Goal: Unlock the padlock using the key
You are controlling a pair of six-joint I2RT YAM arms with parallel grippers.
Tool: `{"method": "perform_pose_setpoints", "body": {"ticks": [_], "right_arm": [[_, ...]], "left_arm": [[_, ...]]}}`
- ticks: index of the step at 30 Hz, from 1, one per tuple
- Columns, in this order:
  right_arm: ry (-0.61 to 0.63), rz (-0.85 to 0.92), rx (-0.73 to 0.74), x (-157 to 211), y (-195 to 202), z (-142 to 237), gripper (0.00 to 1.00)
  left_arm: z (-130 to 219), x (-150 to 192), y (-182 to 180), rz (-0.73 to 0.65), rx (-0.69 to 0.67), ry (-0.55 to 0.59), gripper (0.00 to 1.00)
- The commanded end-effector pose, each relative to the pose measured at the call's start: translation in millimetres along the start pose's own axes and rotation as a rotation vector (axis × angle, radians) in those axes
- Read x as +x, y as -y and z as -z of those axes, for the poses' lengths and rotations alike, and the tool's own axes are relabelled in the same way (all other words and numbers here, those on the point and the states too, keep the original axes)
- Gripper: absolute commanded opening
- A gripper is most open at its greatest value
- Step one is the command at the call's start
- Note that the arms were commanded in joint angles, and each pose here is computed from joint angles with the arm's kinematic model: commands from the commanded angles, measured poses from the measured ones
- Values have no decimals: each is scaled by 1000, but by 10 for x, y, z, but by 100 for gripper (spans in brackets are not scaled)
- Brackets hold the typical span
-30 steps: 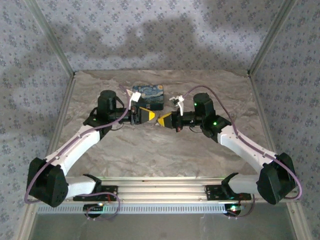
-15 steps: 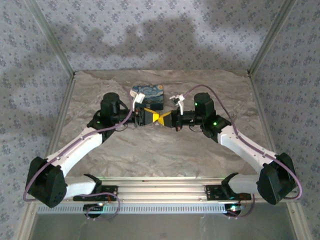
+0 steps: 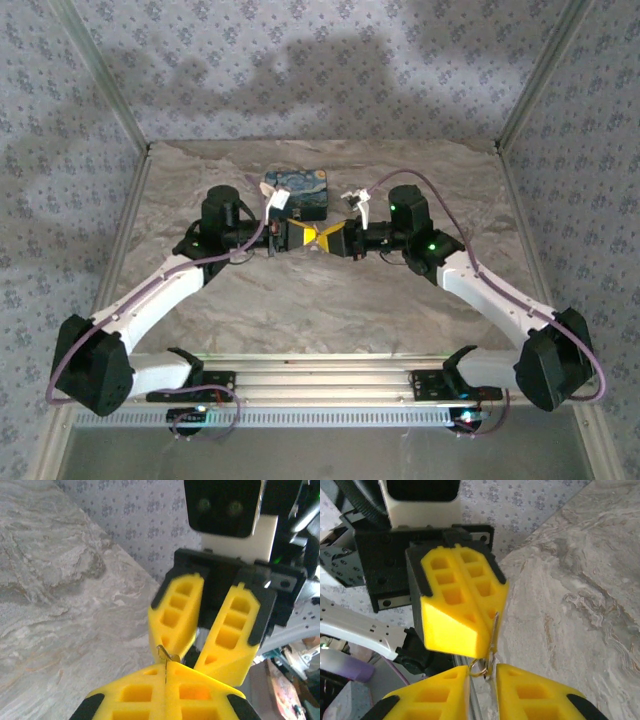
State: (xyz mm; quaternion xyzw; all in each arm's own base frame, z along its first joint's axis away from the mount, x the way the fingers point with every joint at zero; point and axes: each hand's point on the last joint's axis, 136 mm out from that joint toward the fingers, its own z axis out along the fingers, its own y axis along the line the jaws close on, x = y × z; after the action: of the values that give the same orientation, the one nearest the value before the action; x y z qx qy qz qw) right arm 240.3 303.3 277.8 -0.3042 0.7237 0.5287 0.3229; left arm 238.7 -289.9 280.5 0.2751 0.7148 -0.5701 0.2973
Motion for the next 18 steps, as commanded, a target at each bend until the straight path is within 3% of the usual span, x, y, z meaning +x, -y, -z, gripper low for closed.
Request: {"method": "perform_pose_setpoints", "body": {"ticks": [1, 8, 18], "right_arm": [[34, 36, 69, -175, -21, 189, 30], [58, 15, 91, -258, -45, 456, 40], [-18, -69, -9, -253, -146, 343, 48]], "left_arm": [[84, -96, 249, -121, 25, -28, 0], [77, -61, 309, -164, 56, -128, 0], [-24, 44, 377, -234, 87, -259, 0]]}}
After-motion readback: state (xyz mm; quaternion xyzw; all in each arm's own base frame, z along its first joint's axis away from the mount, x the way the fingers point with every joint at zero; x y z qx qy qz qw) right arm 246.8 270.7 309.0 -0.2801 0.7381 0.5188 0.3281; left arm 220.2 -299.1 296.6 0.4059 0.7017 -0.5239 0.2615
